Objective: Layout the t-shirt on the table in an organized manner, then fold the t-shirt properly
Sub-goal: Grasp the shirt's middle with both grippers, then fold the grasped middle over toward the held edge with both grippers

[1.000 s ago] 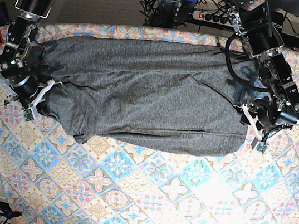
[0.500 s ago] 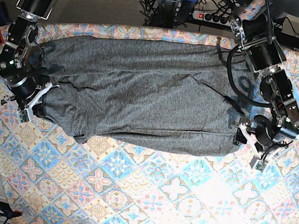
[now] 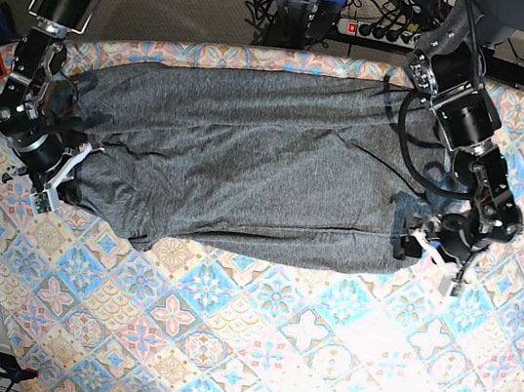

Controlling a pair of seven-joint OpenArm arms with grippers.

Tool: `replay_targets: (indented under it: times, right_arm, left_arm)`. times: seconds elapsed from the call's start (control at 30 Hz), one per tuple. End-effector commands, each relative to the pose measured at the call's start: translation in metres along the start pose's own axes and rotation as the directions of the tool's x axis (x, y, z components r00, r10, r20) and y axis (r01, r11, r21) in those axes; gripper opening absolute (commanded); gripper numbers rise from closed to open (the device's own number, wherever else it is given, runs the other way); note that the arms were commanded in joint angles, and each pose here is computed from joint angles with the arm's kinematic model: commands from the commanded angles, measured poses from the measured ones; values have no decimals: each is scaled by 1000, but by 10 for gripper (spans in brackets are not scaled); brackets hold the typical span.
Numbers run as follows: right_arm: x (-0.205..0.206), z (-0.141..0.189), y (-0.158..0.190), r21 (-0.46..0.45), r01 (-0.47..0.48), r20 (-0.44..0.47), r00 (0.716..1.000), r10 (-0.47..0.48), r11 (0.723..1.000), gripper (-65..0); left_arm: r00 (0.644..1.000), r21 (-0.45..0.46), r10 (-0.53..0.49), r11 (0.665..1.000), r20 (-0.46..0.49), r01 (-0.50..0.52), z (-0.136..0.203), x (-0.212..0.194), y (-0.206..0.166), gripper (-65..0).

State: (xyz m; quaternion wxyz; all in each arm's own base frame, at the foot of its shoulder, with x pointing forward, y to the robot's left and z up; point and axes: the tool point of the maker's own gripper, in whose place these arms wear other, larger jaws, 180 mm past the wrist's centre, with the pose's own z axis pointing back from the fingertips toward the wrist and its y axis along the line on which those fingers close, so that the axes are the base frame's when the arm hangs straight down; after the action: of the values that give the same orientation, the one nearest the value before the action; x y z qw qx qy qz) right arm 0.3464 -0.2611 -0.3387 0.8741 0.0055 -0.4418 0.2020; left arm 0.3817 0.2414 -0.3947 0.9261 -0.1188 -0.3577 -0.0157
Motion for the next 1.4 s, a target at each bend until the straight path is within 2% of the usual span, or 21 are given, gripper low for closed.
replay_targets:
  times: [0.0, 0.2, 0.37, 0.47, 0.63, 0.8, 1.07, 1.17, 1.23, 1.37]
  right_arm:
    - [11, 4, -12, -24, -8, 26, 1000, 8, 1000, -650]
    - [8, 3, -12, -22, -2, 16, 1000, 2, 1000, -650]
    - [8, 3, -12, -22, -2, 16, 1000, 2, 1000, -650]
    - [8, 3, -12, -22, -2, 16, 1000, 2, 1000, -650]
    - [8, 3, -12, -23, -2, 16, 1000, 2, 1000, -650]
    - [8, 2, -12, -22, -1, 15, 1000, 1, 1000, -650]
    - [-9, -3, -12, -13, 34, -22, 999, -35, 999, -650]
    - [-16, -6, -13, -8, 53, -37, 998, -54, 999, -650]
    - [1, -8, -19, -19, 48, -3, 999, -48, 999, -650]
    - [42, -10, -35, -46, 35, 79, 996, -32, 998, -650]
  left_arm:
    - [996, -15, -4, 1000, 85, 5, 2, 32, -1, -146]
    - [993, -37, 62, 998, 104, -58, -11, 25, 13, -146]
    - [994, -51, 92, 995, 60, -89, -19, 8, 14, -147]
    - [998, -62, 64, 996, 28, -63, -23, 0, 7, -185]
    - [996, -116, -32, 993, -82, 23, -36, -37, -23, -387]
    - [993, -142, -28, 990, -113, 12, -40, -56, -37, -650]
    - [994, -144, -30, 989, -103, 15, -41, -51, -39, -650]
    - [997, -127, -60, 990, -51, 54, -34, -32, -37, -650]
    - [996, -108, -92, 990, -4, 92, -26, -15, -35, -650]
    - [994, -57, -111, 992, 17, 112, -9, -3, -23, -650]
